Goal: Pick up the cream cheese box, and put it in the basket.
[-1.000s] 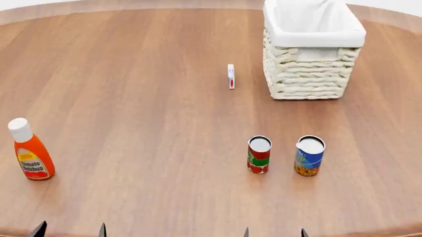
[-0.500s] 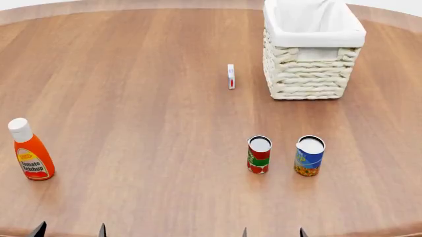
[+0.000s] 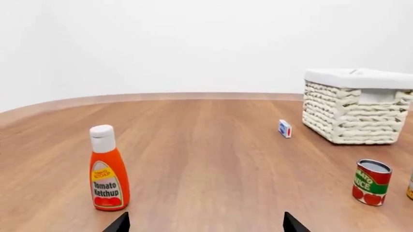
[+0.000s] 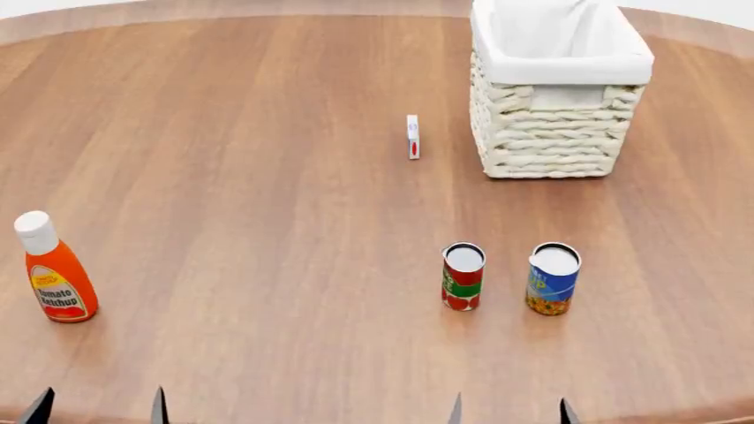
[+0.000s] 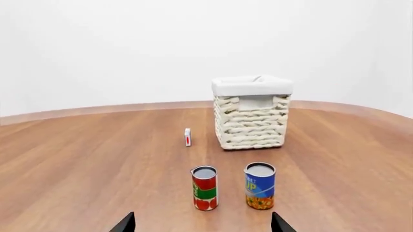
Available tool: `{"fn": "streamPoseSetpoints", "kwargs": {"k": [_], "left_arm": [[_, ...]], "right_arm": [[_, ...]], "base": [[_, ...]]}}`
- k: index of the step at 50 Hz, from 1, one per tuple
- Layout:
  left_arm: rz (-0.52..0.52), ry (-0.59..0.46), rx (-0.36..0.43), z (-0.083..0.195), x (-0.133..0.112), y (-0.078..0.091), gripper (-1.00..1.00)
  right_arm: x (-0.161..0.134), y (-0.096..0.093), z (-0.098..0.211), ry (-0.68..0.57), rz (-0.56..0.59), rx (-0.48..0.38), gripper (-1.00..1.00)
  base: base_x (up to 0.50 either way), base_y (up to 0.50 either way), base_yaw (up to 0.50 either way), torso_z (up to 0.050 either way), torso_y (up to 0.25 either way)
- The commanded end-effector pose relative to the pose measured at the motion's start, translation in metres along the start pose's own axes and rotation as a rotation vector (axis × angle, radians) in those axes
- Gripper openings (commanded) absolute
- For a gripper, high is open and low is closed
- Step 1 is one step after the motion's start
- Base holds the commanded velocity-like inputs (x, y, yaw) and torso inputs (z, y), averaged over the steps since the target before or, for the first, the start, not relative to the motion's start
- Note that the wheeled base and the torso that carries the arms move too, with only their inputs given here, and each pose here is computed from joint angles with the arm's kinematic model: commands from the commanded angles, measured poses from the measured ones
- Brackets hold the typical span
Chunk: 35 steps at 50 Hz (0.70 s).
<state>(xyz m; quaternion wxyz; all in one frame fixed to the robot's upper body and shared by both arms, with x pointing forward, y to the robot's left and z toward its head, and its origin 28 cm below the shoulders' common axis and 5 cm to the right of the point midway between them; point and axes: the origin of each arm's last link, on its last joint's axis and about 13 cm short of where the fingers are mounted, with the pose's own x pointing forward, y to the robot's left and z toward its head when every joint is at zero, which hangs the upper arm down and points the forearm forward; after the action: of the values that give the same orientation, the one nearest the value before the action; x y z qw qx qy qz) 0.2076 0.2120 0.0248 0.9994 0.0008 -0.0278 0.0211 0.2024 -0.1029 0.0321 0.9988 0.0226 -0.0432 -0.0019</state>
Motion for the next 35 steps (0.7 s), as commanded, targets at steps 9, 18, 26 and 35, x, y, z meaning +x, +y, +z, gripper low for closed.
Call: {"fn": "streamPoseSetpoints", "kwargs": {"k": [9, 18, 26, 35], "left_arm": [[0.003, -0.002, 0.001, 0.0003, 0.0004, 0.0004, 1.00], [-0.002, 0.001, 0.001, 0.0000, 0.0008, -0.0002, 1.00], [-0.003, 0.003, 0.002, -0.0005, 0.0012, -0.0008, 1.00], [-0.004, 0.003, 0.003, -0.0010, 0.0014, -0.0009, 1.00]], "right_arm": [[-0.0006, 0.0000, 0.0015, 0.002, 0.006, 0.008, 1.00], [-0.0006, 0.0006, 0.0002, 0.012, 0.016, 0.005, 1.00], [-0.0009, 0.0015, -0.0009, 0.014, 0.021, 0.003, 1.00], [-0.0010, 0.0020, -0.0010, 0.014, 0.022, 0.002, 1.00]], "base": [[0.00, 0.00, 0.00, 0.000, 0.000], [0.18, -0.12, 0.00, 0.000, 0.000], [0.21, -0.13, 0.00, 0.000, 0.000], [0.21, -0.13, 0.00, 0.000, 0.000]]}}
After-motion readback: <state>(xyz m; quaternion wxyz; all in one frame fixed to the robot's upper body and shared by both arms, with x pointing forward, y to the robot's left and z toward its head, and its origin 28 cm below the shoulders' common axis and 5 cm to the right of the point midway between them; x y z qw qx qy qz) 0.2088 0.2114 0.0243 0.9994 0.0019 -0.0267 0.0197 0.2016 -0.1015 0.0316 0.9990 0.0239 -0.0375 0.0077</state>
